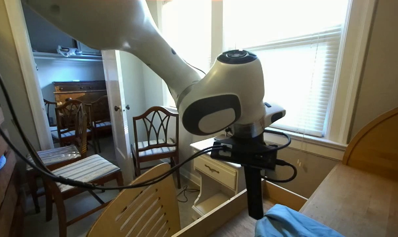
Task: Put the remote inside the drawer
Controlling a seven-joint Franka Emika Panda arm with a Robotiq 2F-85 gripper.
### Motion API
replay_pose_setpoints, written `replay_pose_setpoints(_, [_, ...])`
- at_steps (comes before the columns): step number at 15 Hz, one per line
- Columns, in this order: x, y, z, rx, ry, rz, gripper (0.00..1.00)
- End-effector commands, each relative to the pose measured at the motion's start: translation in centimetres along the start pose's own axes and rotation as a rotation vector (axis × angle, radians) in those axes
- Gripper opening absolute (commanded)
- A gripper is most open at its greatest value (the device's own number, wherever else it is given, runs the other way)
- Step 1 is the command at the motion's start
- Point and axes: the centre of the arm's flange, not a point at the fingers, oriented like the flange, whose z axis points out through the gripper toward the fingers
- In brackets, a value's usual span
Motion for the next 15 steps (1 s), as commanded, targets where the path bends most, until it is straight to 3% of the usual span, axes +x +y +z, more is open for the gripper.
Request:
replay_pose_setpoints(1, [2.0,1.2,2.1,0.021,0.026,0.018,0.31])
replay_pose_setpoints(8, [3.4,1.1,4.8,0.063,0.042,-0.01,0.31])
replay_pose_setpoints(14, [3.7,0.6,4.4,0.13,0.034,-0.01,0.31])
replay_pose_setpoints(15, [2.5,-0.3,3.8,0.101,0.022,0.004,0.56])
